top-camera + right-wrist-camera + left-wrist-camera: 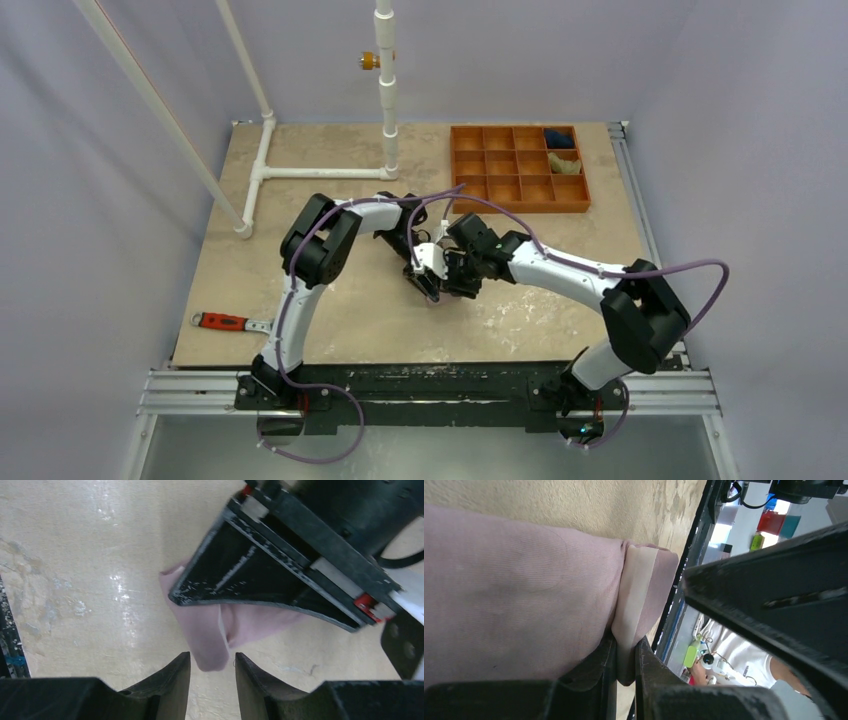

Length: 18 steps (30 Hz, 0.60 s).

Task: Roll the underwear
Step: Roll the underwear to the center of the board.

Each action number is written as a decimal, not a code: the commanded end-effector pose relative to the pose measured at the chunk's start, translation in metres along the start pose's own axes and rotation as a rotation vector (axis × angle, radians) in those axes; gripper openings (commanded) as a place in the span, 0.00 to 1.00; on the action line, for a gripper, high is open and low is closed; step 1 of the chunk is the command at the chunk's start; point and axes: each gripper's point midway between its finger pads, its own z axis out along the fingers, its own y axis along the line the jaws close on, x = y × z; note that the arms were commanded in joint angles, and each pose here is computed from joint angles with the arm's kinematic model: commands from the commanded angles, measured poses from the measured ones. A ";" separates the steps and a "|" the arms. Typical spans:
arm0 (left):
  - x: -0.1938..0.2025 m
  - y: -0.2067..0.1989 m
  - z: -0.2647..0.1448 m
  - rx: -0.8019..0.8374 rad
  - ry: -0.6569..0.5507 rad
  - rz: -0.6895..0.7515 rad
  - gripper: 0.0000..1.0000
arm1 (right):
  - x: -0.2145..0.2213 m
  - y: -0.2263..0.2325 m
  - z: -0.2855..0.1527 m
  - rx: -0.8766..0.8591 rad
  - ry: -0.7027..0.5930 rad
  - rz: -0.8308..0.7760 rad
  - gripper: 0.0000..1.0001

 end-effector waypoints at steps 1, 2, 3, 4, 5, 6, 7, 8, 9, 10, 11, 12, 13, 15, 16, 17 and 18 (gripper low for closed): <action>0.004 0.027 0.004 -0.076 0.025 0.005 0.00 | -0.009 -0.002 0.008 0.047 0.011 -0.070 0.38; 0.004 0.027 0.004 -0.076 0.025 0.006 0.00 | -0.008 0.000 0.011 0.040 0.019 -0.078 0.38; 0.003 0.028 0.004 -0.075 0.024 0.006 0.00 | -0.007 0.002 0.014 0.034 0.025 -0.083 0.38; 0.004 0.028 0.003 -0.073 0.024 0.004 0.00 | -0.006 0.004 0.018 0.028 0.032 -0.087 0.39; 0.004 0.028 0.003 -0.073 0.024 0.004 0.00 | -0.004 0.005 0.022 0.023 0.037 -0.089 0.38; 0.003 0.028 0.003 -0.071 0.024 0.004 0.00 | -0.002 0.007 0.025 0.016 0.045 -0.092 0.38; 0.004 0.028 0.003 -0.071 0.025 0.003 0.00 | -0.001 0.008 0.029 0.008 0.052 -0.094 0.37; 0.004 0.027 0.004 -0.071 0.026 0.005 0.00 | 0.000 0.009 0.032 0.002 0.057 -0.096 0.37; 0.004 0.028 0.003 -0.070 0.025 0.003 0.00 | 0.002 0.010 0.035 -0.006 0.065 -0.098 0.37; 0.004 0.027 0.004 -0.069 0.027 0.002 0.00 | 0.003 0.012 0.038 -0.014 0.068 -0.101 0.37; 0.004 0.028 0.003 -0.069 0.026 0.003 0.00 | 0.004 0.014 0.041 -0.022 0.072 -0.103 0.36; 0.004 0.028 0.003 -0.069 0.026 0.001 0.00 | 0.005 0.016 0.043 -0.031 0.078 -0.104 0.36; 0.004 0.027 0.004 -0.068 0.027 0.002 0.00 | 0.005 0.018 0.045 -0.041 0.083 -0.106 0.35; 0.003 0.028 0.004 -0.066 0.026 0.000 0.00 | 0.008 0.024 0.049 -0.064 0.097 -0.104 0.29; 0.003 0.028 0.004 -0.066 0.025 0.000 0.00 | 0.010 0.027 0.051 -0.078 0.103 -0.104 0.25; 0.003 0.028 0.004 -0.064 0.025 -0.002 0.00 | 0.012 0.031 0.053 -0.092 0.113 -0.102 0.21; 0.003 0.028 0.004 -0.064 0.026 -0.005 0.00 | 0.013 0.033 0.054 -0.102 0.121 -0.098 0.15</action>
